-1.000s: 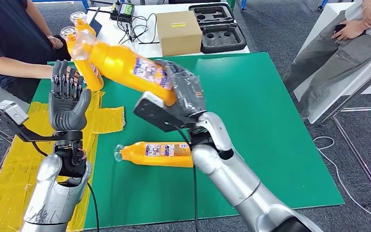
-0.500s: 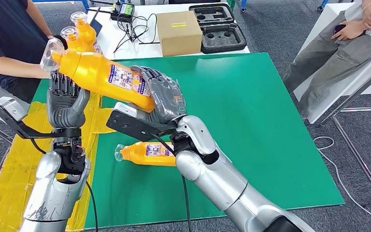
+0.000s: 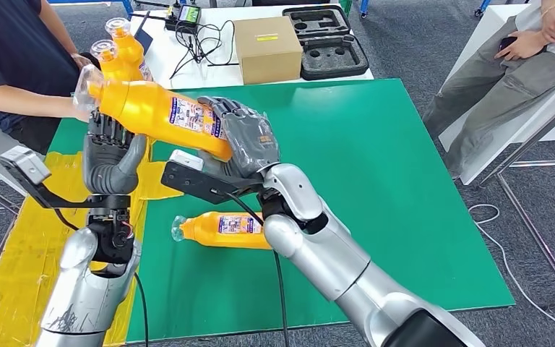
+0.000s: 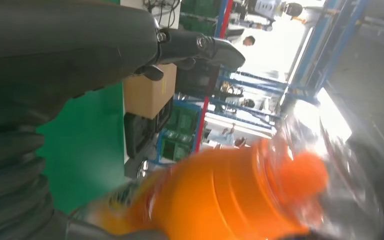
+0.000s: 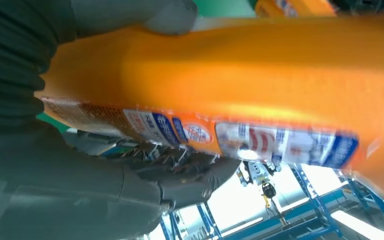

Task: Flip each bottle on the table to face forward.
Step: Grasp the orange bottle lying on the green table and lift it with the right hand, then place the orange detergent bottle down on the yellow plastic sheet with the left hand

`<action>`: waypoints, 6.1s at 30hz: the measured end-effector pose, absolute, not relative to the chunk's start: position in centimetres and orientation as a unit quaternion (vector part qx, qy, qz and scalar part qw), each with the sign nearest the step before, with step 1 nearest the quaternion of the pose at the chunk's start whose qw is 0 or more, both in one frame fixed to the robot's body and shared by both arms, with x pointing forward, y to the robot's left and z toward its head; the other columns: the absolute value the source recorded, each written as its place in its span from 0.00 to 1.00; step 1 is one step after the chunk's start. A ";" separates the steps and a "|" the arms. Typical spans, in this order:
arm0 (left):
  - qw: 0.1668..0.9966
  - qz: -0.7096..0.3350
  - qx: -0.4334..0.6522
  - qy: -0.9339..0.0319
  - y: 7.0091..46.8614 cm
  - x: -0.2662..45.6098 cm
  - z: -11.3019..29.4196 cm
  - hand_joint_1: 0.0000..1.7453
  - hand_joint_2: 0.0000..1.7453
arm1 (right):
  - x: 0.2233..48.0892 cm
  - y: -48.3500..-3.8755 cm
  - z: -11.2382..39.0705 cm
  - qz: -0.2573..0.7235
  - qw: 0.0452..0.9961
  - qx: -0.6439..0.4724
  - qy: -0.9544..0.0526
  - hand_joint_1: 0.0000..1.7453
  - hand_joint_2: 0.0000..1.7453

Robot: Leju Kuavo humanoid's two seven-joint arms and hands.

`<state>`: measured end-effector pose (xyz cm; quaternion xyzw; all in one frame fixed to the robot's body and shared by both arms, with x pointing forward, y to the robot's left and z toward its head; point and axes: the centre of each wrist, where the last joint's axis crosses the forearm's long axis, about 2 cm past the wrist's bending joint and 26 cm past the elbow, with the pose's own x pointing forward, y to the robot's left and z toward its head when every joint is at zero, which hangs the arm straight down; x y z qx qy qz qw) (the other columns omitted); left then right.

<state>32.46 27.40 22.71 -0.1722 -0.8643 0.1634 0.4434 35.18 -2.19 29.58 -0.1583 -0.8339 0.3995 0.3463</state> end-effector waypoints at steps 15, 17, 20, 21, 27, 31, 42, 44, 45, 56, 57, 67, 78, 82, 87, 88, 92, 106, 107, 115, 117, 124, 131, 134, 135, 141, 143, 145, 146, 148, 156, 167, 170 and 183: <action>0.442 0.148 -0.199 -0.862 25.7 32.4 23.2 0.00 1.00 | 37.8 -3.1 29.6 0.397 0.376 -0.199 -0.813 1.00 1.00; 0.442 0.148 -0.200 -0.862 25.7 32.4 23.2 0.00 1.00 | 37.8 -3.0 29.6 0.397 0.377 -0.200 -0.813 1.00 1.00; 0.443 0.148 -0.201 -0.861 25.6 32.4 23.2 0.00 1.00 | 37.7 -2.9 29.6 0.401 0.374 -0.202 -0.811 1.00 1.00; 0.444 0.148 -0.202 -0.860 25.6 32.4 23.2 0.00 1.00 | 37.7 -2.8 29.6 0.403 0.373 -0.202 -0.811 1.00 1.00; 0.445 0.149 -0.208 -0.858 25.4 32.4 23.3 0.00 1.00 | 37.2 -2.1 30.0 0.411 0.365 -0.198 -0.811 1.00 1.00; 0.445 0.151 -0.209 -0.858 25.4 32.4 23.3 0.00 1.00 | 36.4 -1.7 30.1 0.417 0.354 -0.191 -0.815 1.00 1.00; 0.440 0.155 -0.207 -0.860 25.7 32.2 23.2 0.00 1.00 | 33.3 -0.3 29.9 0.443 0.320 -0.151 -0.824 1.00 1.00; 0.438 0.154 -0.208 -0.861 25.7 32.2 23.2 0.00 1.00 | 32.8 -0.1 30.0 0.449 0.315 -0.146 -0.823 1.00 1.00; 0.438 0.153 -0.208 -0.861 25.7 32.2 23.2 0.00 1.00 | 32.6 0.0 30.0 0.453 0.313 -0.145 -0.822 1.00 1.00; 0.434 0.155 -0.207 -0.863 25.8 32.1 23.4 0.00 1.00 | 31.6 0.7 30.2 0.469 0.308 -0.150 -0.814 1.00 1.00; 0.435 0.155 -0.207 -0.863 25.8 32.1 23.4 0.00 1.00 | 31.6 0.7 30.2 0.469 0.308 -0.149 -0.814 1.00 1.00; 0.435 0.153 -0.246 -0.853 25.6 31.9 23.1 1.00 1.00 | 31.9 0.5 29.4 0.477 0.320 -0.151 -0.804 1.00 1.00; 0.438 0.157 -0.255 -0.848 25.7 31.9 23.2 1.00 1.00 | 32.0 0.9 28.9 0.487 0.326 -0.149 -0.796 1.00 1.00; 0.438 0.159 -0.257 -0.847 25.7 31.9 23.2 1.00 1.00 | 32.0 1.0 28.7 0.490 0.327 -0.148 -0.794 1.00 1.00; 0.438 0.162 -0.259 -0.845 25.8 31.9 23.1 1.00 1.00 | 31.9 1.3 28.5 0.495 0.329 -0.146 -0.791 0.95 1.00; 0.438 0.162 -0.259 -0.845 25.8 31.9 23.1 1.00 1.00 | 32.0 1.3 28.5 0.496 0.329 -0.145 -0.790 0.70 1.00; 0.437 0.164 -0.259 -0.846 25.9 31.9 23.1 1.00 1.00 | 31.9 1.3 28.2 0.499 0.328 -0.145 -0.789 0.00 0.00; 0.418 0.174 -0.244 -0.858 27.1 31.4 23.6 1.00 1.00 | 32.5 -1.0 27.5 0.472 0.336 -0.158 -0.800 0.00 0.00; 0.417 0.174 -0.242 -0.859 27.2 31.3 23.6 1.00 1.00 | 32.6 -1.2 27.6 0.469 0.337 -0.158 -0.801 0.00 0.00; 0.411 0.178 -0.206 -0.870 28.0 31.3 23.9 1.00 1.00 | 33.2 -2.7 28.2 0.446 0.340 -0.166 -0.811 0.00 0.00; 0.408 0.181 -0.186 -0.876 28.5 31.3 23.9 1.00 1.00 | 33.5 -3.4 28.6 0.432 0.341 -0.170 -0.817 0.00 0.00; 0.365 0.156 0.074 -0.915 32.0 31.5 24.0 1.00 1.00 | 34.2 -8.2 29.8 0.347 0.332 -0.187 -0.857 0.00 0.00; 0.294 0.066 0.376 -0.876 36.7 32.3 24.1 1.00 1.00 | 34.8 -14.7 29.9 0.277 0.340 -0.215 -0.873 0.00 0.00; 0.241 -0.046 0.528 -0.813 38.5 32.5 23.1 1.00 1.00 | 35.1 -17.0 29.3 0.261 0.359 -0.220 -0.868 0.00 0.00; 0.224 -0.092 0.566 -0.788 39.1 32.6 22.8 1.00 1.00 | 35.2 -17.7 29.0 0.258 0.365 -0.222 -0.867 0.00 0.00; 0.245 -0.243 0.634 -0.692 40.6 33.3 18.9 1.00 1.00 | 35.4 -19.9 27.8 0.252 0.385 -0.227 -0.858 0.00 0.00; 0.263 -0.263 0.634 -0.678 40.7 33.4 17.7 1.00 1.00 | 35.4 -20.3 27.6 0.252 0.388 -0.229 -0.856 0.00 0.00; 0.275 -0.282 0.634 -0.665 40.7 33.4 16.7 1.00 1.00 | 35.5 -20.6 27.5 0.253 0.390 -0.231 -0.855 0.00 0.00; 0.283 -0.292 0.634 -0.658 40.7 33.4 16.1 1.00 1.00 | 35.5 -20.7 27.5 0.252 0.391 -0.231 -0.855 0.00 0.00; 0.301 -0.309 0.630 -0.646 40.7 33.3 14.9 1.00 1.00 | 35.5 -20.9 27.5 0.252 0.393 -0.230 -0.854 0.00 0.00; 0.360 -0.355 0.601 -0.619 40.1 32.9 11.0 1.00 1.00 | 35.9 -21.5 27.7 0.245 0.397 -0.224 -0.856 0.00 0.00; 0.422 -0.382 0.558 -0.604 39.7 31.8 7.1 1.00 1.00 | 36.0 -22.3 26.4 0.254 0.398 -0.227 -0.851 0.00 0.00; 0.438 -0.392 0.546 -0.597 39.5 31.3 6.0 1.00 1.00 | 36.0 -22.4 25.9 0.258 0.403 -0.226 -0.849 0.00 0.00; 0.475 -0.410 0.511 -0.588 38.7 31.2 4.1 0.13 0.25 | 35.9 -22.4 24.9 0.269 0.414 -0.224 -0.840 0.00 0.00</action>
